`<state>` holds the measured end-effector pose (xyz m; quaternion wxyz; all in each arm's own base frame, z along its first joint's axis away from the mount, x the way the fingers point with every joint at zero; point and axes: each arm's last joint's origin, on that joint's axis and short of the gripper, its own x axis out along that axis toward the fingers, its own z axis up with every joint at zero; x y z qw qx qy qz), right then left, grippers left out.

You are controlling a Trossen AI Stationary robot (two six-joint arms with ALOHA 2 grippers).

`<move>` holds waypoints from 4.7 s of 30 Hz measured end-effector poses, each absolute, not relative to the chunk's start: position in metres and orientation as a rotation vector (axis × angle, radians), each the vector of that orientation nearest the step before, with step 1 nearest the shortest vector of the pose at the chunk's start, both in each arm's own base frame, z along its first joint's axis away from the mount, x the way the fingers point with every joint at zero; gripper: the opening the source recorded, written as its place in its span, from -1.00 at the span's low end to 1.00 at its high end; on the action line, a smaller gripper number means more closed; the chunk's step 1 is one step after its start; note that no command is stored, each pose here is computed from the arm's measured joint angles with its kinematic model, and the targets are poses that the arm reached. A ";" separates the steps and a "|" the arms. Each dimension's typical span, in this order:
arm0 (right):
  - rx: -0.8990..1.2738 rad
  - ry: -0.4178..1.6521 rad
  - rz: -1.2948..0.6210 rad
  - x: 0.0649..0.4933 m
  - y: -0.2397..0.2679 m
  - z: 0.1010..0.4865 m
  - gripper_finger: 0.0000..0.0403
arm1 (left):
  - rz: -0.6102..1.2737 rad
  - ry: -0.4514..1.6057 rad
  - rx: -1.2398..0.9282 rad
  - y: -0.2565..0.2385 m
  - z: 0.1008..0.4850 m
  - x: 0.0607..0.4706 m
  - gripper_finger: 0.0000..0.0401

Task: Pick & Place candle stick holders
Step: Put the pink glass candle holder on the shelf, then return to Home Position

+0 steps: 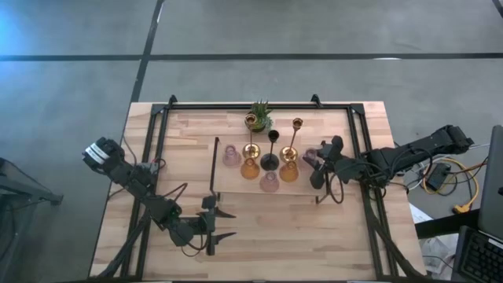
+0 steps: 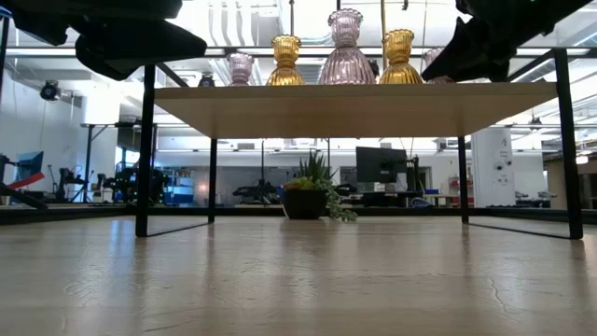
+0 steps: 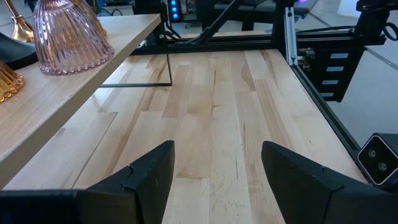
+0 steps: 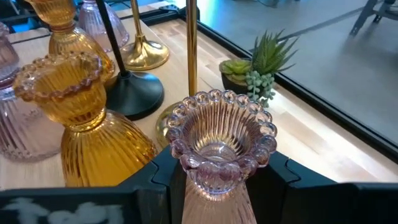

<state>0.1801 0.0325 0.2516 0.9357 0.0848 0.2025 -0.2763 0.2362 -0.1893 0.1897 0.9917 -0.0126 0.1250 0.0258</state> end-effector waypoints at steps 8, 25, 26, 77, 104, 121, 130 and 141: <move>0.180 0.417 -0.555 0.180 0.033 0.251 -0.41 | 0.052 0.250 -0.025 -0.189 0.190 0.236 0.22; 0.181 0.415 -0.553 0.180 0.033 0.251 -0.27 | 0.051 0.250 -0.025 -0.189 0.190 0.236 0.22; 0.182 0.413 -0.553 0.180 0.033 0.251 -0.25 | 0.051 0.251 -0.025 -0.189 0.190 0.236 0.22; 0.204 0.368 -0.550 0.179 0.033 0.257 0.56 | 0.052 0.251 -0.025 -0.189 0.190 0.236 0.22; 0.237 0.204 -0.485 0.168 0.030 0.282 0.63 | 0.051 0.251 -0.025 -0.189 0.190 0.236 0.22; 0.377 -0.065 0.137 0.139 0.037 0.329 0.61 | 0.051 0.251 -0.025 -0.189 0.190 0.236 0.22; 0.416 0.021 0.378 0.133 0.056 0.326 0.61 | 0.052 0.252 -0.024 -0.189 0.190 0.236 0.22; 0.379 -0.001 0.393 0.091 0.045 0.328 0.61 | 0.051 0.252 -0.023 -0.189 0.189 0.236 0.22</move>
